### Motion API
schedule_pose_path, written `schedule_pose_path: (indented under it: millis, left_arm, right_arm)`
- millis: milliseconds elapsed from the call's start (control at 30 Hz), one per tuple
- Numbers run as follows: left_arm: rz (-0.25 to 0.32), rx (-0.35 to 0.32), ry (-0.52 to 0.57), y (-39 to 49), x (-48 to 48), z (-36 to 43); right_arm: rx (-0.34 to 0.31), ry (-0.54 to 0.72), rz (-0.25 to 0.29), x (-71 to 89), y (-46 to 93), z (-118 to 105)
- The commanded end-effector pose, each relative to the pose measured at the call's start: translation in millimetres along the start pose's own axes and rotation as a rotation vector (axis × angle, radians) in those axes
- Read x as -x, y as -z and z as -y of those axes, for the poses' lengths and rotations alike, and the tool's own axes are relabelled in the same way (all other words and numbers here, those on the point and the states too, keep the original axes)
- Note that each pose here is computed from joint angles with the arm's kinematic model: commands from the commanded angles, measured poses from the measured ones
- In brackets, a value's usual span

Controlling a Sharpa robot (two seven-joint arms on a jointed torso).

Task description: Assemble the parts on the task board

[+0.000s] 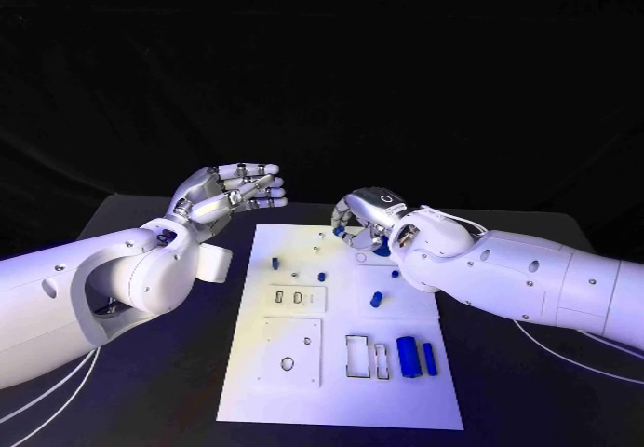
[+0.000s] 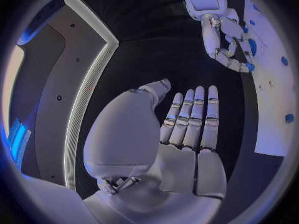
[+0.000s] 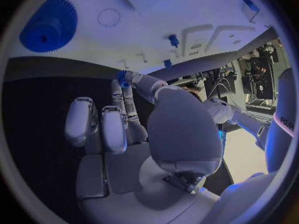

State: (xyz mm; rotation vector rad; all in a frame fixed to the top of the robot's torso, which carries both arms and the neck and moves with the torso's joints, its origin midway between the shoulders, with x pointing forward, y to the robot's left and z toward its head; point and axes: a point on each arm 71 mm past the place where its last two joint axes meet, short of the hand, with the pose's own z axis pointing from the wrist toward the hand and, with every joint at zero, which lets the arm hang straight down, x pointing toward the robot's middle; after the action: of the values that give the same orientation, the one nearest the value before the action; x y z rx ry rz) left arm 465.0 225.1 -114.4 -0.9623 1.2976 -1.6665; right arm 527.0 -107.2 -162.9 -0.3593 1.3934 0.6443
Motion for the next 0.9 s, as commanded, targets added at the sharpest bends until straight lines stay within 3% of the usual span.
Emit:
schedule_pose_path:
  millis: [33, 433, 900]
  left_arm:
    - [-0.023, -0.010, 0.007, -1.0, -3.7, 1.3]
    - [-0.030, -0.014, 0.009, -1.6, -5.7, 3.9]
    - [-0.035, -0.023, 0.007, -2.8, -6.9, 8.8]
  right_arm:
    - [-0.006, 0.008, 0.037, 1.0, -5.3, -1]
    - [-0.005, 0.000, 0.011, -5.2, -17.1, -7]
    - [-0.020, -0.002, -0.017, -14.1, -21.2, -6]
